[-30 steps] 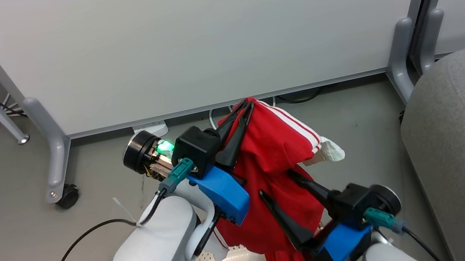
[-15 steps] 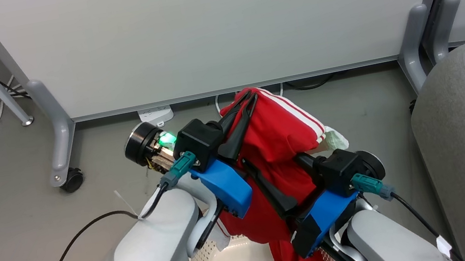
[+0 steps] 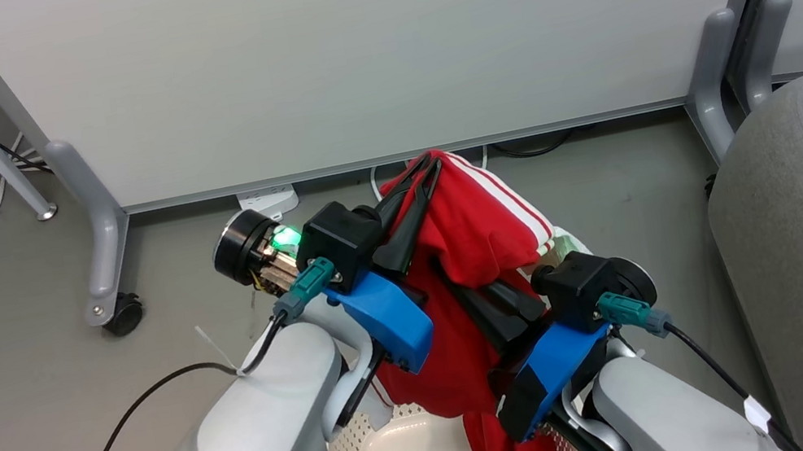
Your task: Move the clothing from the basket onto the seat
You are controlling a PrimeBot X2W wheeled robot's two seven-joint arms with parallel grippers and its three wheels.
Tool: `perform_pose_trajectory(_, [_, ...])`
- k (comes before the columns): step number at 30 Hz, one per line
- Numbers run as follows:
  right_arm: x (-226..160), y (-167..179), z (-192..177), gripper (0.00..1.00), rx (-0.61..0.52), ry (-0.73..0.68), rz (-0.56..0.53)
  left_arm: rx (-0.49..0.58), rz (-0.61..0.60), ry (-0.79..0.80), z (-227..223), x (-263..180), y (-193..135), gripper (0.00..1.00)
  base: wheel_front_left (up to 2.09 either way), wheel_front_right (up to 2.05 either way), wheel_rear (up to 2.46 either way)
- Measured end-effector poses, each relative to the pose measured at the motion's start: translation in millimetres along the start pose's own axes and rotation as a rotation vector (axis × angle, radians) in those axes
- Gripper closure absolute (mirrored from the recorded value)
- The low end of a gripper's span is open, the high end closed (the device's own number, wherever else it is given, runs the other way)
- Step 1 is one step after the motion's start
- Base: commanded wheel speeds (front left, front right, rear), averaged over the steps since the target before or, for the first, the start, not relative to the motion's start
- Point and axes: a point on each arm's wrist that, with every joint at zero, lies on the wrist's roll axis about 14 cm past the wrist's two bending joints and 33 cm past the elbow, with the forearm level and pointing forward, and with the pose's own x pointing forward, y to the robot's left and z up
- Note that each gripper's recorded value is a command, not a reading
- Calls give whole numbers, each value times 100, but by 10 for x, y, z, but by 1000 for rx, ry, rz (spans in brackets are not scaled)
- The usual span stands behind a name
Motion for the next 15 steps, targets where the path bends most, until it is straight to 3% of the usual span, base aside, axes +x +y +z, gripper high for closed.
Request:
perform_pose_trajectory(14, [-17, -15, 10, 100, -2, -1, -6, 0, -6, 3, -9, 11, -10, 100, 0, 0, 0])
perform_pose_trajectory(15, [-17, -15, 10, 100, -2, -2, -6, 0, -3, 3, -9, 13, -4, 41, 0, 0, 0])
